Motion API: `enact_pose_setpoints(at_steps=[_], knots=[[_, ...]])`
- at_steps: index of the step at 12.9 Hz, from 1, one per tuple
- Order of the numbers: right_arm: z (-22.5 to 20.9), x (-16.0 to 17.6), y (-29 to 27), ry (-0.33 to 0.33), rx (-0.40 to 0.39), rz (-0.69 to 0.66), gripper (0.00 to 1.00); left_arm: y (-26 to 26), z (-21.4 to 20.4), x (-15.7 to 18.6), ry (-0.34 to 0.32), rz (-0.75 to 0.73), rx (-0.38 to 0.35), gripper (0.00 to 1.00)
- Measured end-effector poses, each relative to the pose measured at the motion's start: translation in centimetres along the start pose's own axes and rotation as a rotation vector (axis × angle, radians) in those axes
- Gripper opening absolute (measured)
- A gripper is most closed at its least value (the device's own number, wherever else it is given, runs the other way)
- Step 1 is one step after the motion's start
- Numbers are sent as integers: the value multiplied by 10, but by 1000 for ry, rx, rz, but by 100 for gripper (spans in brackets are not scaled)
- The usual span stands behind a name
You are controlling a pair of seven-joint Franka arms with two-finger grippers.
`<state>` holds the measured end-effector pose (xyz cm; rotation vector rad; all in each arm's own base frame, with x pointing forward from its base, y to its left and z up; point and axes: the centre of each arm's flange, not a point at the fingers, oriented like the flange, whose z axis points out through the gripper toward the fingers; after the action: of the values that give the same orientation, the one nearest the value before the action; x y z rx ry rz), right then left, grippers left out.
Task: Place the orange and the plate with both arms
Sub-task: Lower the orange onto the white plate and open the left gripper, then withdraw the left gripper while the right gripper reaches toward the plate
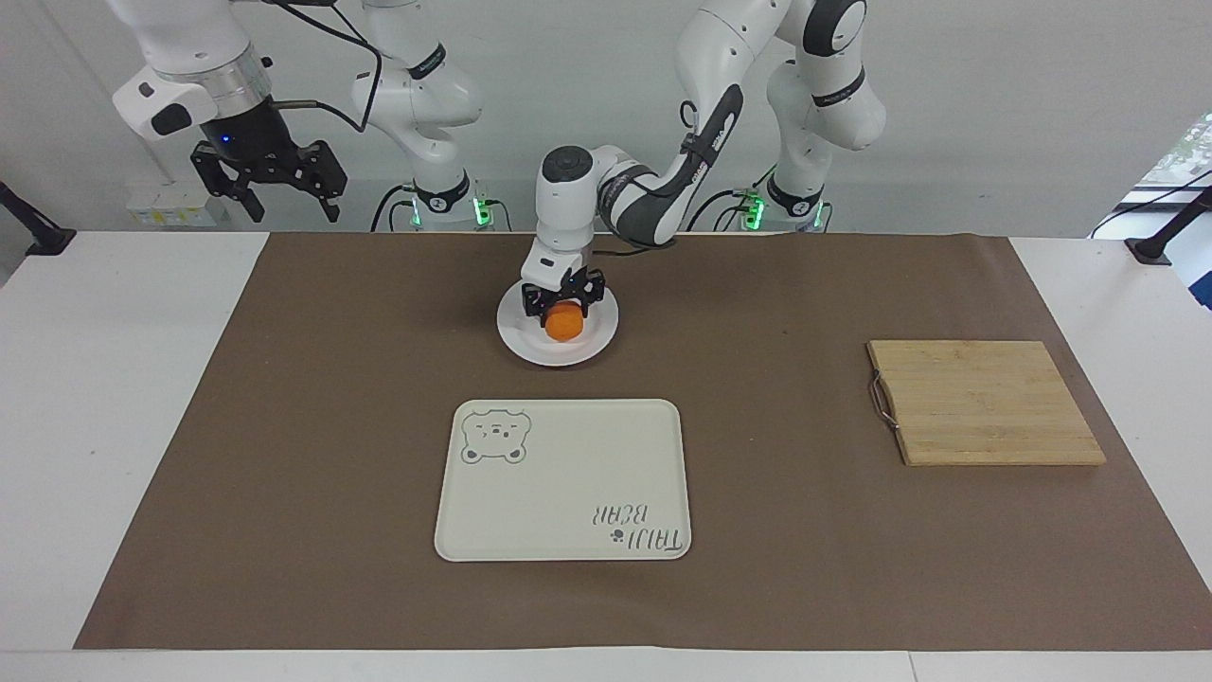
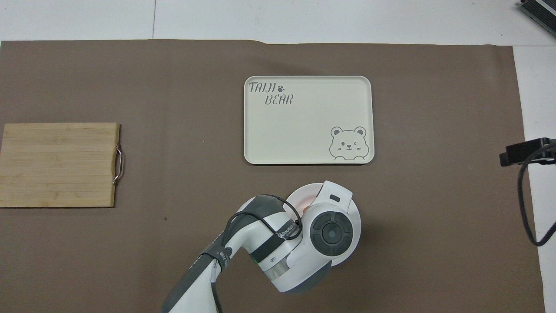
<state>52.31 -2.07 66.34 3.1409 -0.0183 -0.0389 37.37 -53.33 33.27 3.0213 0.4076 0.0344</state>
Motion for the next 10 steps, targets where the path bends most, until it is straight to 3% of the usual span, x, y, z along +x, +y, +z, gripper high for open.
enact_pose_setpoints(at_steps=[2,6,10], knots=[[0,0,0,0,0,0,100,-5,-27,23,28,1,-33,100],[0,0,0,0,0,0,100,-53,-80,111,68,17,-50,100],[0,0,0,0,0,0,100,-127,-87,209,91,63,-25,100]])
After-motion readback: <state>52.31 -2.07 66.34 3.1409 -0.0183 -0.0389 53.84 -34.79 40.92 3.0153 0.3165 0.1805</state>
